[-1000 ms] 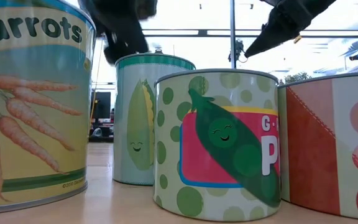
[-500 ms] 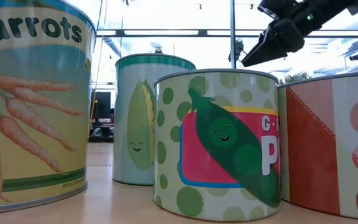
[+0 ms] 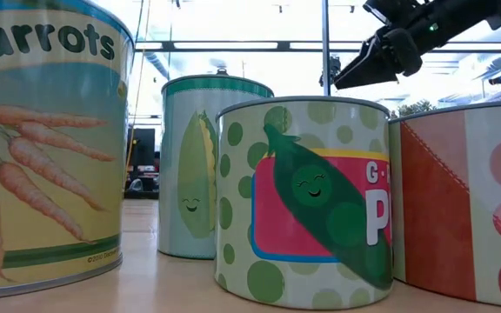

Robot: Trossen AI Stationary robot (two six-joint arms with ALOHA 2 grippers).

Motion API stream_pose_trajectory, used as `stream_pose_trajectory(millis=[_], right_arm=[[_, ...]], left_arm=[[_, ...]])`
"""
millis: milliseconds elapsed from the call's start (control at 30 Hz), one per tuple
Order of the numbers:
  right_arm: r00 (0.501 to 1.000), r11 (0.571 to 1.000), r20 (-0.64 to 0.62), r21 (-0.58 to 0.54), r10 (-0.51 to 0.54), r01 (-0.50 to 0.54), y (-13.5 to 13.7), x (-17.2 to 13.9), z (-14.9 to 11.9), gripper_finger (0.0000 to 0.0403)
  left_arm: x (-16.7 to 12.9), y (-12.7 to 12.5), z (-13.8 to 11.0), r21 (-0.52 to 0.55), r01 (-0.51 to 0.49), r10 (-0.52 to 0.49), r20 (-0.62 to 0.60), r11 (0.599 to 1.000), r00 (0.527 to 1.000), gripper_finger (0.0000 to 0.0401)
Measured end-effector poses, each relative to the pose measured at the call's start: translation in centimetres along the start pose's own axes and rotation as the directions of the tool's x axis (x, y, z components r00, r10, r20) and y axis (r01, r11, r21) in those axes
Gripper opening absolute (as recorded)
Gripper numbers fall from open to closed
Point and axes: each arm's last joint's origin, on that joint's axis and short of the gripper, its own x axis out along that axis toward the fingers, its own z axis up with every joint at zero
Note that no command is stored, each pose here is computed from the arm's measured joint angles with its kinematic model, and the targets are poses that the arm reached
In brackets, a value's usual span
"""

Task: Pick and place cans onto a shelf
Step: Put the canned oranges on the shelf

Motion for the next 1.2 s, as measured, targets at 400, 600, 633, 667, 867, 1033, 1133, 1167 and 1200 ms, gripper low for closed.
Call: stream_pose_trajectory(millis=[400,600,633,667,867,1033,1133,1167,1200], right_arm=[[0.997,0.997,0.032,0.010,0.072,-0.072,-0.6,0.5,0.0,0.0373],[0.997,0.998,0.033,0.018,0.066,-0.067,-0.9,0.6,0.0,0.0373],[0.997,0.998,0.032,0.019,0.065,-0.065,-0.9,0.6,0.0,0.0373],[0.997,0.998,0.032,0.020,0.063,-0.064,-0.9,0.7,0.0,0.0373],[0.995,0.996,0.045,0.022,0.084,-0.085,-0.9,0.7,0.1,0.0373],[0.995,0.995,0.046,0.028,0.089,-0.091,-0.9,0.7,0.1,0.0373],[0.995,0.995,0.046,0.029,0.089,-0.091,-0.9,0.7,0.1,0.0373],[0.995,0.995,0.046,0.029,0.089,-0.091,-0.9,0.7,0.1,0.0373],[0.995,0.995,0.046,0.029,0.089,-0.091,-0.9,0.7,0.1,0.0373]], left_arm=[[4.6,1.1,-2.9,-0.088,-0.156,0.142,-0.143,0.984,0.980,0.0355],[6.2,1.7,-4.2,-0.119,-0.181,0.169,-0.100,0.976,0.980,0.0355],[6.6,1.8,-4.3,-0.117,-0.186,0.177,-0.083,0.976,0.981,0.0355],[6.8,1.9,-4.4,-0.110,-0.192,0.184,-0.074,0.975,0.980,0.0355],[7.8,2.4,-3.8,-0.059,-0.241,0.240,-0.028,0.969,0.970,0.0355],[7.8,2.5,-3.1,-0.038,-0.243,0.245,0.053,0.969,0.968,0.0355],[7.8,2.4,-2.8,-0.015,-0.225,0.225,0.117,0.974,0.967,0.0355],[7.8,2.3,-2.6,-0.012,-0.221,0.221,0.134,0.975,0.966,0.0355],[7.8,2.3,-2.4,0.000,-0.218,0.216,0.150,0.976,0.965,0.0355]])
